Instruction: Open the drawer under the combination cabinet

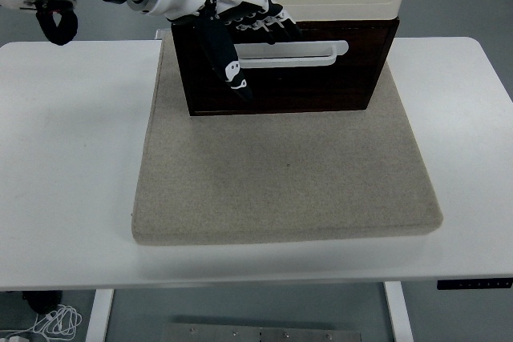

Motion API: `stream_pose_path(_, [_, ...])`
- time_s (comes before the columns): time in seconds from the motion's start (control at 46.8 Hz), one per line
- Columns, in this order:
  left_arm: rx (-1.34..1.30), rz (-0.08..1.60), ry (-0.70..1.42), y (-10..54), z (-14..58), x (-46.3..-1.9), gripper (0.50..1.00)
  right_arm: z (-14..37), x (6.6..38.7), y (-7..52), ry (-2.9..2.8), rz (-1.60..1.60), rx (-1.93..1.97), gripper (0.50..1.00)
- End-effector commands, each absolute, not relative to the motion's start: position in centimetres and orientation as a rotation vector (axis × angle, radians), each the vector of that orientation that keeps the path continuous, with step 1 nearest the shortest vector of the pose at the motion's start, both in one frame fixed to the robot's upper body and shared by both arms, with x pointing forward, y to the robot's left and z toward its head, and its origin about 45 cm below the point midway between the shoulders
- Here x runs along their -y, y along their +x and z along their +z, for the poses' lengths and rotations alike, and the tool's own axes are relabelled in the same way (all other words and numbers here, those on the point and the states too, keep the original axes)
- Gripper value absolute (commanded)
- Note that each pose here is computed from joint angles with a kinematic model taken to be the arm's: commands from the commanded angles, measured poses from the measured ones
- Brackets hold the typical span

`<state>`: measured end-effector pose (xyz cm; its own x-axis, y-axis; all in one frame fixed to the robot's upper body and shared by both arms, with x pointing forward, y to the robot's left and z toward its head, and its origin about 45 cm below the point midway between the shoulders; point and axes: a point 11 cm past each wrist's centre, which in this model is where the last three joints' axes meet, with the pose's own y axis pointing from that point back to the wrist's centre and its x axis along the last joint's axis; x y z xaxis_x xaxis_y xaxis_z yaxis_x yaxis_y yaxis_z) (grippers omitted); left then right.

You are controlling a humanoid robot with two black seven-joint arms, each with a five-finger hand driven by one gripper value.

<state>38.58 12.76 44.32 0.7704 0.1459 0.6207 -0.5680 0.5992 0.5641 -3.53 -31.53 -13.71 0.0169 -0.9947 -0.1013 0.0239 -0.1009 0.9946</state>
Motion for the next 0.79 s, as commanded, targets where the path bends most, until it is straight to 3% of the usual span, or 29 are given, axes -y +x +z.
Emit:
stream_pose_path(0.0, [0.553,0.436,0.862,38.9,43.7,-12.4,1.0,-13.7,31.5,-3.5,1.275,-1.28,1.13,0.926])
stream_pose_path(0.769, [0.55,0.487,0.959,41.6,42.7,-11.8,1.0,-13.7,31.5,-3.6,1.275,-1.28,1.128,0.926])
